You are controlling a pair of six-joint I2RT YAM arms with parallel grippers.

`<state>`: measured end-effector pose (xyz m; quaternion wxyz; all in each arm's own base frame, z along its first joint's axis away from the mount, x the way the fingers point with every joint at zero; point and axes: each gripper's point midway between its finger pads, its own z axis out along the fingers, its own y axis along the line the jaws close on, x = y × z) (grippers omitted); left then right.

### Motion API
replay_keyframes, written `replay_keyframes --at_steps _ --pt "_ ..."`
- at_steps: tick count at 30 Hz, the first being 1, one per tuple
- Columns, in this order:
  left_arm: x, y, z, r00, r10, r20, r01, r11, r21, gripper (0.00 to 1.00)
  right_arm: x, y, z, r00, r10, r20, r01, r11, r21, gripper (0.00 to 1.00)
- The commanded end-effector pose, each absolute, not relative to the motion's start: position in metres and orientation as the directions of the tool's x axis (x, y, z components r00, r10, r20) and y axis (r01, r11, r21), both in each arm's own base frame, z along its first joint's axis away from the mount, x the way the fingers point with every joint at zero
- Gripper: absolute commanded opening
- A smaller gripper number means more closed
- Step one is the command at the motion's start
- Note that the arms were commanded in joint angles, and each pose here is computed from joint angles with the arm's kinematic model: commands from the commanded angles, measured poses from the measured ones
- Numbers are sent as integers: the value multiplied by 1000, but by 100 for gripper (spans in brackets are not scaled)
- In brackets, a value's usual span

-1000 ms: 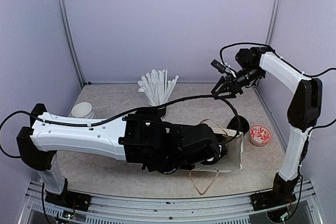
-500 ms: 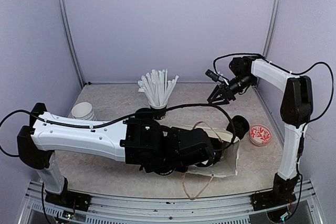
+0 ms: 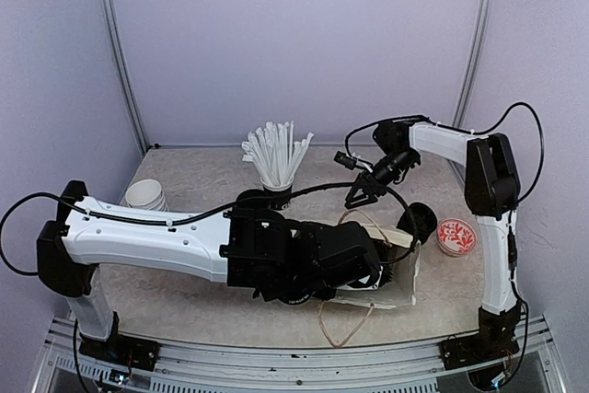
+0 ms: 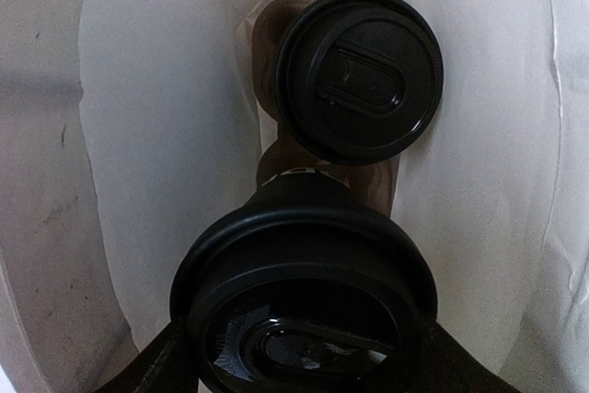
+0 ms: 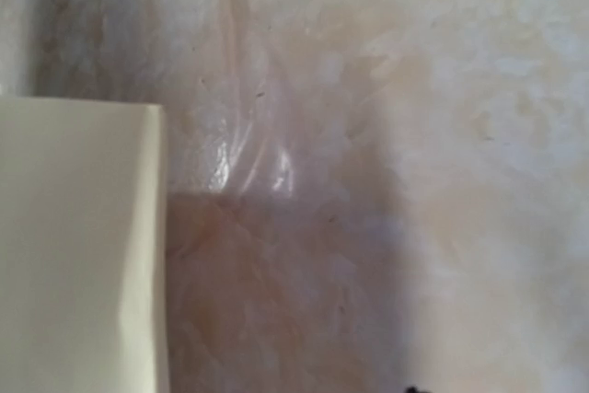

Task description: Pack the takeout coffee

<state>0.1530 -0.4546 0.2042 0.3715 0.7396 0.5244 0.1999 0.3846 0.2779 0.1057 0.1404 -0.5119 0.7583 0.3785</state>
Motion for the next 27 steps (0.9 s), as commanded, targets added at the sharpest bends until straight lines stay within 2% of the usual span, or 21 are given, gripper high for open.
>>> replay_keyframes --at_steps 1,15,27 --pt "157 -462 191 387 918 -88 628 -192 754 62 375 291 94 -421 -696 -581 -885 174 432 50" --pt "175 -449 172 362 932 -17 617 -226 754 62 352 302 81 -425 -700 -574 -858 109 502 50" --pt "190 -455 165 362 932 -28 614 -215 759 62 336 307 76 -432 -705 -563 -831 68 552 49"
